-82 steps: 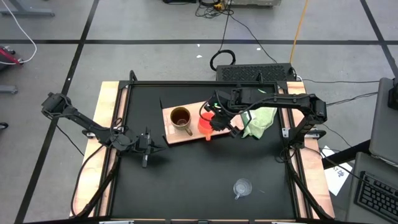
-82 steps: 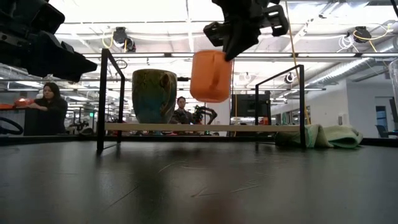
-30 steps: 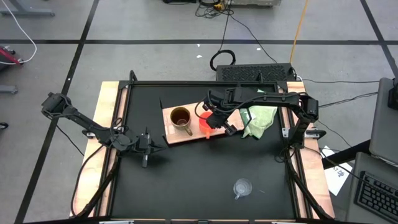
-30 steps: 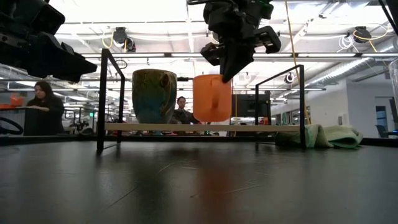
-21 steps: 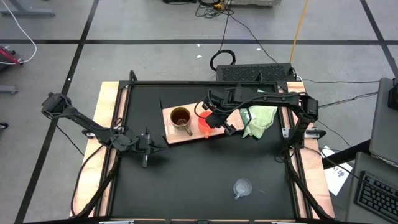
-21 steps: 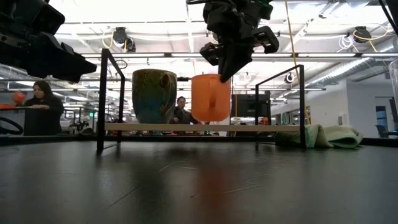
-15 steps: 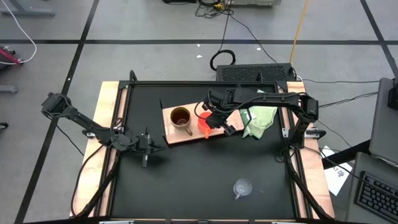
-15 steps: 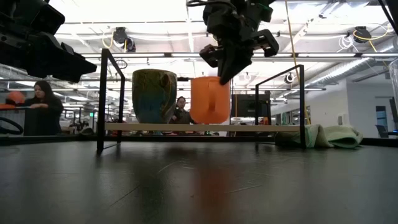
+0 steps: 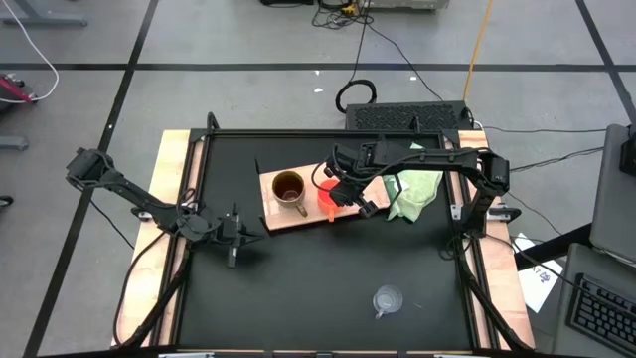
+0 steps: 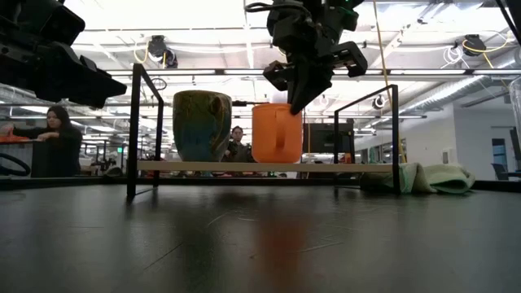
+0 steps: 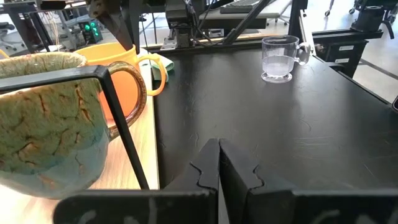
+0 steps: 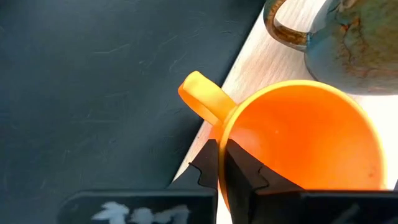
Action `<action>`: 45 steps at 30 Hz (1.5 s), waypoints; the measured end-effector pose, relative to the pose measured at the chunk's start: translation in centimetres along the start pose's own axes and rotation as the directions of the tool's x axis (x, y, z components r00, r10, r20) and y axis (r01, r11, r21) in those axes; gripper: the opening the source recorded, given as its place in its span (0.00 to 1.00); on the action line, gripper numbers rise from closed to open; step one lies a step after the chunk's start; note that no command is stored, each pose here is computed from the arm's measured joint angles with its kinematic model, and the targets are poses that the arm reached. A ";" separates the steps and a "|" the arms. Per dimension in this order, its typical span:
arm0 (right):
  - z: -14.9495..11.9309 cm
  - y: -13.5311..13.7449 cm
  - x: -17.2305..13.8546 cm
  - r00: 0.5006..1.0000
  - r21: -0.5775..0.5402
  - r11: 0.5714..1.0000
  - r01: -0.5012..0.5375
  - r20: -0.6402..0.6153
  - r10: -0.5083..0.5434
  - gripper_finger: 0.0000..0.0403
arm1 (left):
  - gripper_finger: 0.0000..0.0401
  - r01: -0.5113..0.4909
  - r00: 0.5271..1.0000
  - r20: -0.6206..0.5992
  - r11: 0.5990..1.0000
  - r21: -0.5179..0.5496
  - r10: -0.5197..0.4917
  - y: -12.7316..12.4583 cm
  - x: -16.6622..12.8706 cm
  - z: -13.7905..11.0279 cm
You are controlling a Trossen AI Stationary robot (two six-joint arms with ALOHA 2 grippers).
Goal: Stack small to large cups/mugs on shelf
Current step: Put the orange mug on the shelf, then adjust the dark green mug on the shelf
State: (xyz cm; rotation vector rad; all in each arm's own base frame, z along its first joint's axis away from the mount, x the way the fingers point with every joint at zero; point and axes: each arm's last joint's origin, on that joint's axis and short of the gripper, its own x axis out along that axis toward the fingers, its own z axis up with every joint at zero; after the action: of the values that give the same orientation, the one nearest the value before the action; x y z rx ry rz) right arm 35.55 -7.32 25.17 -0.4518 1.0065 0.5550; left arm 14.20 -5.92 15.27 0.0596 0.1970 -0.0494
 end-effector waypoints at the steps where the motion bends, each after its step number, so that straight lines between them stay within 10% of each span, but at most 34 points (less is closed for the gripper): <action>1: 0.0 0.0 0.0 1.000 0.000 1.000 0.000 0.000 0.000 0.00 | 0.02 0.000 1.000 0.000 1.000 0.000 0.000 0.0 0.0 0.0; 30: 0.1 -0.1 0.1 1.000 0.031 0.999 0.013 0.006 -0.014 0.07 | 0.02 -0.001 1.000 0.000 1.000 -0.005 0.001 0.0 0.0 0.0; 45: 0.1 -0.1 -0.1 1.000 0.038 0.999 0.019 0.008 -0.020 0.28 | 0.02 -0.001 1.000 -0.006 1.000 -0.020 0.001 0.0 0.0 -0.1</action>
State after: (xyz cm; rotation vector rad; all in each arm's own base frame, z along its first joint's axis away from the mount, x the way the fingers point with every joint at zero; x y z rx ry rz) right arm 35.62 -7.34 25.34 -0.4249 1.0024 0.5189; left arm 14.18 -5.92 15.21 0.0402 0.2032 -0.0465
